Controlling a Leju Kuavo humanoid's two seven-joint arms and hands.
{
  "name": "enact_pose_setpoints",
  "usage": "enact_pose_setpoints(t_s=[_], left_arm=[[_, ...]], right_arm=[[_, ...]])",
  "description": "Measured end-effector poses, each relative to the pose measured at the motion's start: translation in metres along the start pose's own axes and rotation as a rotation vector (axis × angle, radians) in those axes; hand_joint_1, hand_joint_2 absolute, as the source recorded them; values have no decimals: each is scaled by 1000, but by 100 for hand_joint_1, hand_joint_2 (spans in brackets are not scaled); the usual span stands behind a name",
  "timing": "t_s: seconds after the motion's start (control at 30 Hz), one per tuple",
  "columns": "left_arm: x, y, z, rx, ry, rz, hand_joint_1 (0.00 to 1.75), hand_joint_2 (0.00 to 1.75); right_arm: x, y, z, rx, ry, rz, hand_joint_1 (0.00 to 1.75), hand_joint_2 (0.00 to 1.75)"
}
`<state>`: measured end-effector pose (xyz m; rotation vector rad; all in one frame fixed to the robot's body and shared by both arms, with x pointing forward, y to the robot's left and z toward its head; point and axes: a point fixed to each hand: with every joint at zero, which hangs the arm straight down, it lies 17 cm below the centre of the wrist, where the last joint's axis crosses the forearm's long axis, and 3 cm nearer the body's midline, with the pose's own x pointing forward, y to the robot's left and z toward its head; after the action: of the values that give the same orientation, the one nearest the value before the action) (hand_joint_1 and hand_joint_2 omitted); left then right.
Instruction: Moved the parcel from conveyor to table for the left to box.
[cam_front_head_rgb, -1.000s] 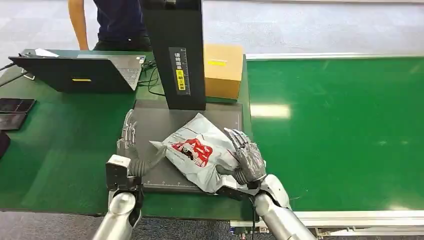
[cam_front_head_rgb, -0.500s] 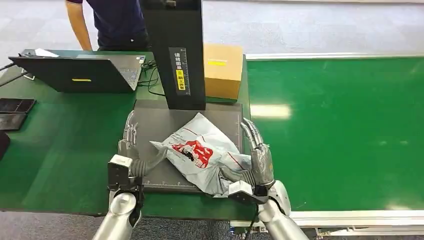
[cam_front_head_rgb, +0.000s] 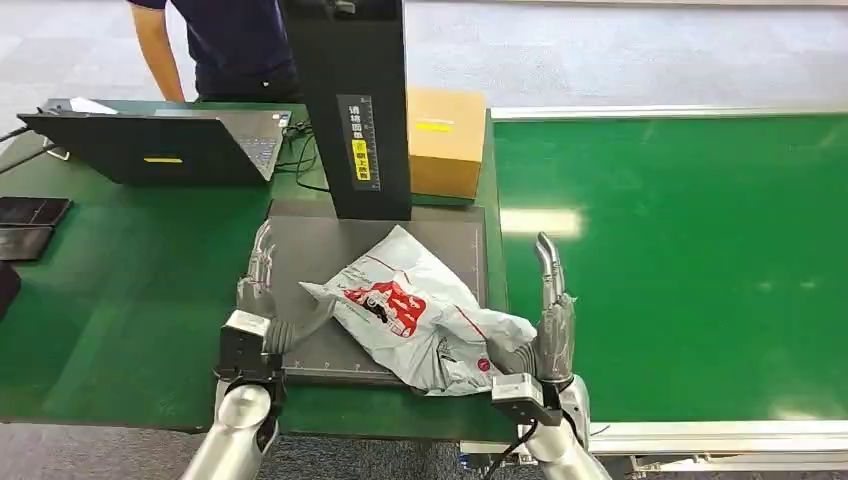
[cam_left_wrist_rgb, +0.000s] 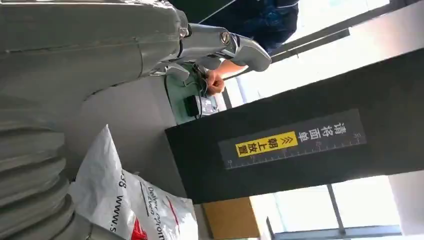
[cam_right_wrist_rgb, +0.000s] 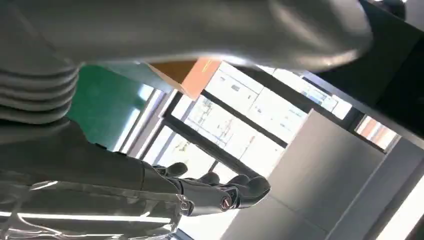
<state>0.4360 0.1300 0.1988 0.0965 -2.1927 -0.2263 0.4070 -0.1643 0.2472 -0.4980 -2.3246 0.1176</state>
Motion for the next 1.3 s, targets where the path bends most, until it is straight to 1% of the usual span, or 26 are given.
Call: enact_pose_setpoints(t_s=[0.2, 0.4, 0.6, 0.87, 1.3], left_arm=[[0, -1, 1, -37, -18, -69, 0, 175], [1, -1, 0, -65, -34, -114, 0, 175], [6, -4, -10, -93, -67, -147, 0, 175], [15, -17, -18, -156, -112, -194, 0, 175], [24, -59, -26, -386, -174, -274, 0, 175]], right_arm=[[10, -3, 7, 26, -17, -10, 0, 175], [4, -11, 15, 27, 6, -1, 0, 175], [-5, -19, 19, 19, 34, 7, 0, 175], [-9, -26, 19, 7, 48, 6, 0, 175], [-13, -33, 18, 2, 65, -17, 0, 175]])
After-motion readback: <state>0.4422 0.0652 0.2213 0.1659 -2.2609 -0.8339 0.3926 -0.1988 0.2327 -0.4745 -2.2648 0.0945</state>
